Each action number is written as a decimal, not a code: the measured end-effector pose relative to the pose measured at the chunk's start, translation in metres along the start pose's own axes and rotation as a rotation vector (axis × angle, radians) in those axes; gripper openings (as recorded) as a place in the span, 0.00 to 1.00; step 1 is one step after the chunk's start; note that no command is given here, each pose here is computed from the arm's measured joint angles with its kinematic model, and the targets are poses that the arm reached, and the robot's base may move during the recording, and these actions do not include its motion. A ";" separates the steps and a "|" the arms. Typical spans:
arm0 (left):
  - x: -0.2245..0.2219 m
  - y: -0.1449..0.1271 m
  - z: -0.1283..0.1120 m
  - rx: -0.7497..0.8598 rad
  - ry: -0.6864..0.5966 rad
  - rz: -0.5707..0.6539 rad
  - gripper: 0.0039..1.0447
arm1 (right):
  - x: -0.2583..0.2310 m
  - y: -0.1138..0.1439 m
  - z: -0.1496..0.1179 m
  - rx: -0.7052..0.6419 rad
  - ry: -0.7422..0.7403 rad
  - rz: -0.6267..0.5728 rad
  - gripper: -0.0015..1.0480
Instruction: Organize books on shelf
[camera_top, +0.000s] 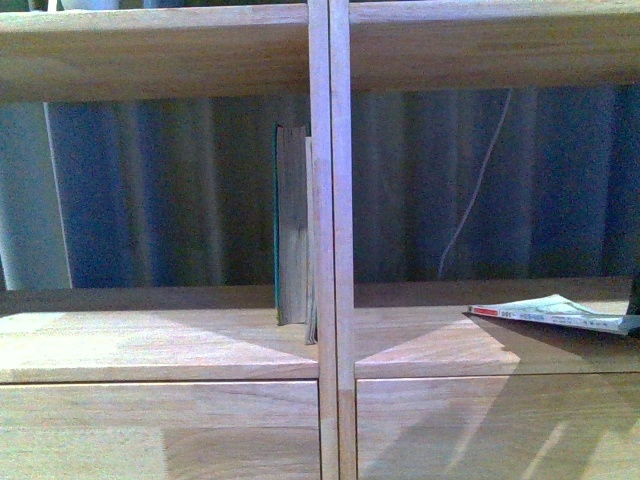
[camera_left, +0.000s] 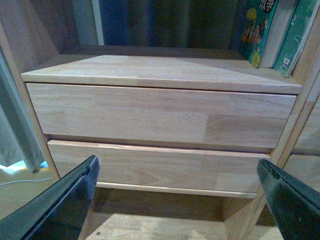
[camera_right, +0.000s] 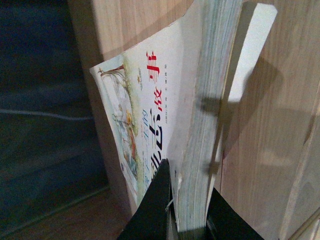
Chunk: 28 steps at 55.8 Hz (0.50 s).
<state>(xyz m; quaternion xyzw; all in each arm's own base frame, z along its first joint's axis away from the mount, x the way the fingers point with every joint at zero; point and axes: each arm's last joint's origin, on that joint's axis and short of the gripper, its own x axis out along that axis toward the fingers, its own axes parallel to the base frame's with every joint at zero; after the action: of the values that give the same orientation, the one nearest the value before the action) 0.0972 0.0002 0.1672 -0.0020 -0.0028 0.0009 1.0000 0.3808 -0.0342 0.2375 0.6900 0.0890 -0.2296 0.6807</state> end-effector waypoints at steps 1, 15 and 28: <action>0.000 0.000 0.000 0.000 0.000 0.000 0.93 | -0.003 0.001 0.002 -0.006 -0.004 0.006 0.07; 0.000 0.000 0.000 0.000 0.000 0.000 0.93 | -0.046 0.017 0.029 -0.103 -0.075 0.131 0.07; 0.000 0.000 0.000 0.000 0.000 0.000 0.93 | -0.113 0.030 0.059 -0.205 -0.148 0.272 0.07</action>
<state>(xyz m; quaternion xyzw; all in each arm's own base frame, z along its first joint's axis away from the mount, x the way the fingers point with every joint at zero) 0.0972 0.0002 0.1672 -0.0020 -0.0030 0.0009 1.0000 0.2827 -0.0724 0.3158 0.6038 -0.0323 -0.1751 0.7770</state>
